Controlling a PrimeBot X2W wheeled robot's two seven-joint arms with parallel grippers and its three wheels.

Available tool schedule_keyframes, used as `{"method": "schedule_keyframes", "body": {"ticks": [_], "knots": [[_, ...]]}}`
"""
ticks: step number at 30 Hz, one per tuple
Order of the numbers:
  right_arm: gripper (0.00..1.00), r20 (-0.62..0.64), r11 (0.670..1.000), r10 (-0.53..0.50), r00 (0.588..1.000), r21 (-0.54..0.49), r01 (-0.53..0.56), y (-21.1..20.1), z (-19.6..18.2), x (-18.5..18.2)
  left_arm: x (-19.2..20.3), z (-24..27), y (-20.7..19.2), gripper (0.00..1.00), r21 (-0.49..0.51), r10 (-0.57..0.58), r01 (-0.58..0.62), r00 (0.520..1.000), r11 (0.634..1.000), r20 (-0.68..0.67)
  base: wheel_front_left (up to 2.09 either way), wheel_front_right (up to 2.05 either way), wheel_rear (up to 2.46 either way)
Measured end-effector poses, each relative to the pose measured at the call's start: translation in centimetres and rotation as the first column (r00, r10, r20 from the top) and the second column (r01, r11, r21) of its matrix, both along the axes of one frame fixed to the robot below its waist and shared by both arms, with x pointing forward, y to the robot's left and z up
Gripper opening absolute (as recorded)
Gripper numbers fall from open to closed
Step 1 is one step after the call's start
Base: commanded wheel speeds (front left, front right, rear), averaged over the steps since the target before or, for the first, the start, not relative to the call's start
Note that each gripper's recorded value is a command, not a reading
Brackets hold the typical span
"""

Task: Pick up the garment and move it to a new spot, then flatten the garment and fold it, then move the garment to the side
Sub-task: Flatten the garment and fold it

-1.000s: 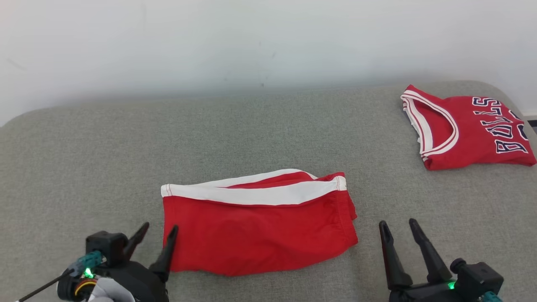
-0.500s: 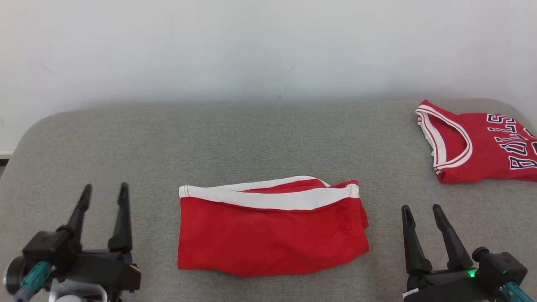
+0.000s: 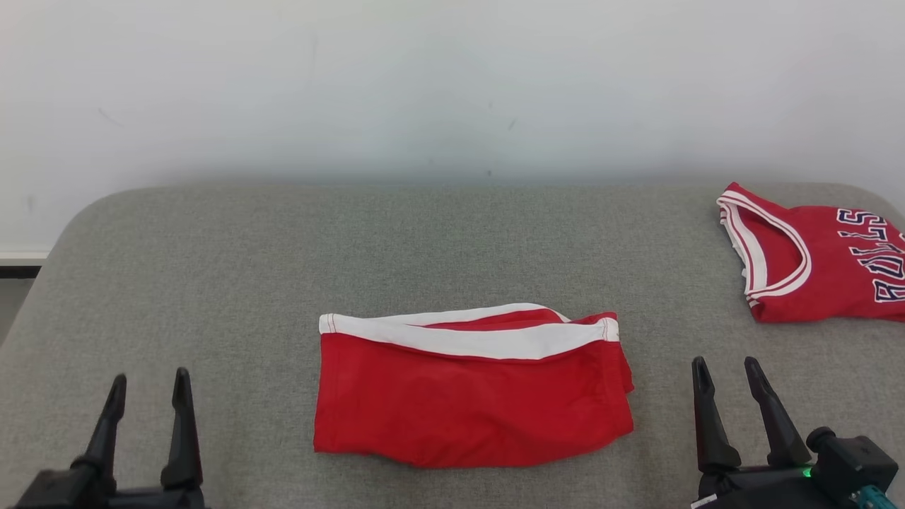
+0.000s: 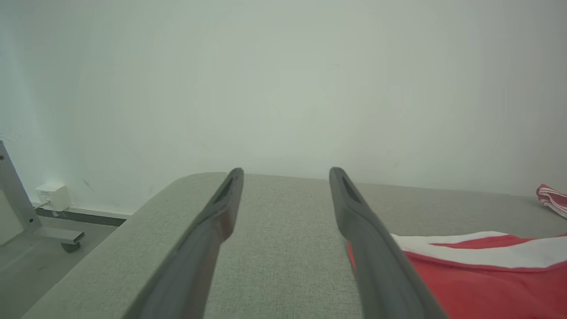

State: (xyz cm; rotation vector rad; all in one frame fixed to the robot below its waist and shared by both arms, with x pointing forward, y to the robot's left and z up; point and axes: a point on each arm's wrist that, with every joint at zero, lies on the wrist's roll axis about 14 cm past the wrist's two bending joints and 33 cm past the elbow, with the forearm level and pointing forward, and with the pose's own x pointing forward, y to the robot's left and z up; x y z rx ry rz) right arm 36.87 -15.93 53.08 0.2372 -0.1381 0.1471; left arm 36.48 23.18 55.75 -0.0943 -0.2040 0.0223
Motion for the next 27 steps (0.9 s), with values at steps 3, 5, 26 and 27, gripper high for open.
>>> {"method": "schedule_keyframes", "body": {"ticks": [3, 5, 26, 27], "knots": [[1.0, -0.015, 1.0, -0.003, 1.0, 0.0, 0.003, -0.1, -0.5, -0.4, -0.8, -0.8, 0.3, 1.0, 0.0, 0.008, -0.008, 1.0, 1.0, -0.015, 0.0, 0.0, 0.0], [1.0, -0.029, 1.0, -0.003, 1.0, 0.001, 0.004, -0.1, -1.0, -0.7, -1.4, -1.3, 0.2, 1.0, 0.025, 0.007, -0.006, 1.0, 1.0, -0.029, 0.0, 0.0, 0.0], [1.0, -0.137, 1.0, 0.007, 0.991, 0.014, -0.005, 0.7, -4.7, -3.1, -4.6, -5.1, -0.8, 1.0, 0.005, 0.029, -0.029, 0.993, 1.0, -0.118, 0.0, 0.0, 0.0], [1.0, -0.139, 1.0, 0.011, 0.99, 0.014, -0.009, 0.8, -4.8, -3.0, -4.6, -5.2, -0.7, 1.0, 0.006, 0.031, -0.03, 0.992, 1.0, -0.12, 0.0, 0.0, 0.0]]}}
